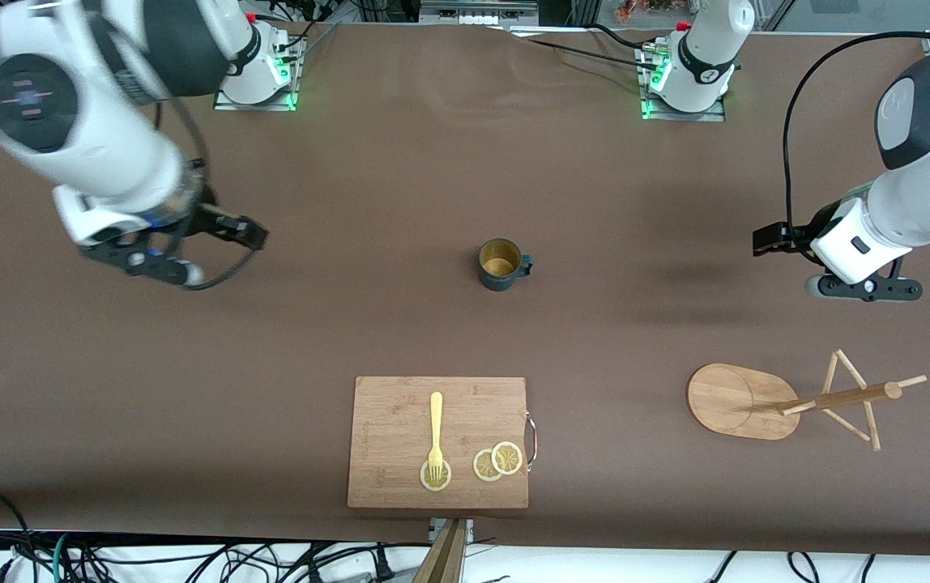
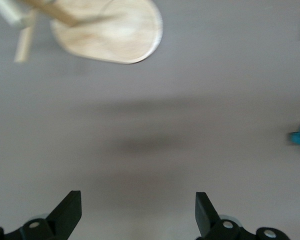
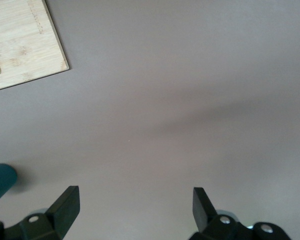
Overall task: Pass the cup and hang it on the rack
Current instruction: 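Release the mug with the right gripper while the left gripper reaches in, then move the left gripper toward the mug handle while the right gripper withdraws, then close the left gripper on the teal mug handle, then lift the mug by its handle with the left gripper and tilt it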
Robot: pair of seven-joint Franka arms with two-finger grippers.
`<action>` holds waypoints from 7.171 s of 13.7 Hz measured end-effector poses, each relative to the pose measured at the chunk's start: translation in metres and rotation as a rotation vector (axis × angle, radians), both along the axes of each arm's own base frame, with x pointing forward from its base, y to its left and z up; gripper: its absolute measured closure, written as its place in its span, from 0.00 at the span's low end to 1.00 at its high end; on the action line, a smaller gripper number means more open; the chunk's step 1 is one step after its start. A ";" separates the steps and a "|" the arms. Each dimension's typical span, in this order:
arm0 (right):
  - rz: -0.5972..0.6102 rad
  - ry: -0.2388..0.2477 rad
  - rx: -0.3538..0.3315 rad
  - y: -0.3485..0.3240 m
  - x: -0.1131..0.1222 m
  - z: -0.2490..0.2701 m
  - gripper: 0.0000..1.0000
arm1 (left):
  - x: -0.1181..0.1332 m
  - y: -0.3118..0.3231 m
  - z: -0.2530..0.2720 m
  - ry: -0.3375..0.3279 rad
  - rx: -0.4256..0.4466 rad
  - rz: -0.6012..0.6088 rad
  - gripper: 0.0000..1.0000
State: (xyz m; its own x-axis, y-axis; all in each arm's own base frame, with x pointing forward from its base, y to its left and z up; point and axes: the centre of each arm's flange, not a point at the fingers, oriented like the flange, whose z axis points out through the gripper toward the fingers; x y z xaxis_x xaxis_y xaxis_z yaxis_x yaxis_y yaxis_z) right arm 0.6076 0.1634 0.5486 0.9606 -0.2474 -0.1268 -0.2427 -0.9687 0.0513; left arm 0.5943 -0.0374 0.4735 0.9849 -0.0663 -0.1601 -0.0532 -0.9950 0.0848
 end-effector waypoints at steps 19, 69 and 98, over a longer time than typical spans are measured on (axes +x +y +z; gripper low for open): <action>0.146 -0.048 0.103 -0.255 -0.064 -0.013 0.00 | -0.031 -0.047 -0.218 -0.394 -0.649 -0.624 0.00; 0.248 -0.101 0.051 -0.210 -0.053 0.011 0.00 | -0.088 -0.206 -0.374 -1.034 -1.104 -1.150 0.22; 0.234 -0.095 0.074 -0.214 -0.047 0.014 0.00 | -0.081 -0.162 -0.378 -1.091 -1.042 -1.150 0.79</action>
State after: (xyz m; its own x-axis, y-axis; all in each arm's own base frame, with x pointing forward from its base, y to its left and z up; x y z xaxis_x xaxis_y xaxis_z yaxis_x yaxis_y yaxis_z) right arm 0.5606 -0.0507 0.5628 0.9991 -0.0103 -0.0422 -0.0118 -0.9994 -0.0340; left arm 0.5138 -0.1993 0.0959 0.0285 -0.3193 0.9472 -0.9995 -0.0243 0.0219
